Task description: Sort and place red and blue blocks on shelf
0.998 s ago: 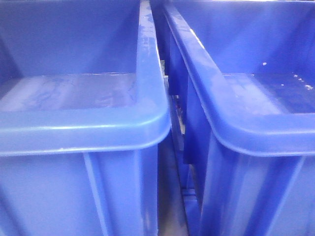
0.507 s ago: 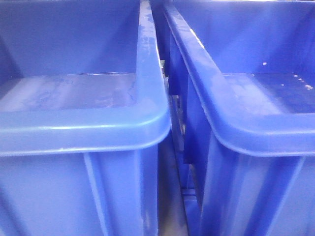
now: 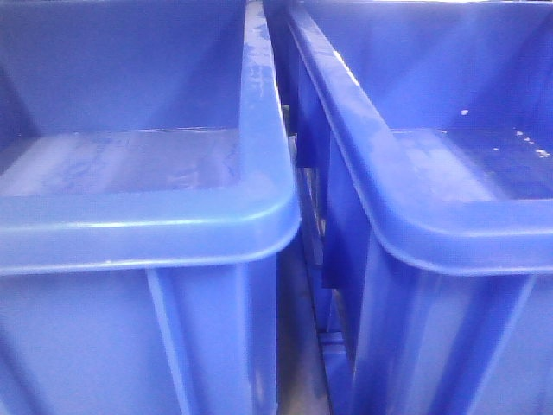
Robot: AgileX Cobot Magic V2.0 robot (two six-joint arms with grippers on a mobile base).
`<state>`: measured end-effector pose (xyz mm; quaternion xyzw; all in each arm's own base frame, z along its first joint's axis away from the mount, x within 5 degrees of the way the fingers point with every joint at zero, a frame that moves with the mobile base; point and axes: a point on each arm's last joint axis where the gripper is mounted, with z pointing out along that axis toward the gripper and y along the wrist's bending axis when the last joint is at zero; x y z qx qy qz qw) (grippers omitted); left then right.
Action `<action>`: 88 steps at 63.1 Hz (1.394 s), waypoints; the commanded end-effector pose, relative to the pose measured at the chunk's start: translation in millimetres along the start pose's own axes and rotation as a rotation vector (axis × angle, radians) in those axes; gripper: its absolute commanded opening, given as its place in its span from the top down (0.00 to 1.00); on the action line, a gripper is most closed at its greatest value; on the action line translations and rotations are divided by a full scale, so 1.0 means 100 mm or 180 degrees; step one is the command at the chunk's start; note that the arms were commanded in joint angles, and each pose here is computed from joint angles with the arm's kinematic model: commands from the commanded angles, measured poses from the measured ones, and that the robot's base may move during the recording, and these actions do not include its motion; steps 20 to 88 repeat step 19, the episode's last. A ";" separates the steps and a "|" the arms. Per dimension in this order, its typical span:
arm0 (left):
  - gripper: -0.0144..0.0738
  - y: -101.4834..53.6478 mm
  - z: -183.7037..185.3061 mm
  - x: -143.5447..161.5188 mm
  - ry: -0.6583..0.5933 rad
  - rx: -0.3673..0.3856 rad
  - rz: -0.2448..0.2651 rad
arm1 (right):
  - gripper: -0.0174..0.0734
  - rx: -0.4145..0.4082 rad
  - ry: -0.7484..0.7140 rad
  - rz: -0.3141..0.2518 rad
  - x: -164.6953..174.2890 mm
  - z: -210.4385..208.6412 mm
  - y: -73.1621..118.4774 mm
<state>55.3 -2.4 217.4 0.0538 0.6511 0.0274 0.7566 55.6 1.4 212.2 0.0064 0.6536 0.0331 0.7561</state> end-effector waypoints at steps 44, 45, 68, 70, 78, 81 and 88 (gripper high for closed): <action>0.74 -0.01 -0.01 0.11 0.0020 -0.0001 -0.0036 | 0.75 0.0016 -0.0157 -0.0010 -0.03 -0.01 -0.01; 0.74 -0.01 -0.01 0.11 0.0020 -0.0001 -0.0036 | 0.75 0.0016 -0.0157 -0.0010 -0.03 -0.01 -0.01; 0.74 -0.01 -0.01 0.11 0.0020 -0.0001 -0.0036 | 0.75 0.0016 -0.0157 -0.0010 -0.03 -0.01 -0.01; 0.74 -0.01 -0.01 0.11 0.0020 -0.0001 -0.0036 | 0.75 0.0016 -0.0157 -0.0010 -0.03 -0.01 -0.01; 0.74 -0.01 -0.01 0.11 0.0020 -0.0001 -0.0036 | 0.75 0.0016 -0.0157 -0.0010 -0.03 -0.01 -0.01; 0.74 -0.01 -0.01 0.11 0.0020 -0.0001 -0.0036 | 0.75 0.0016 -0.0157 -0.0010 -0.03 -0.01 -0.01; 0.74 -0.01 -0.01 0.11 0.0020 -0.0001 -0.0036 | 0.75 0.0016 -0.0157 -0.0010 -0.03 -0.01 -0.01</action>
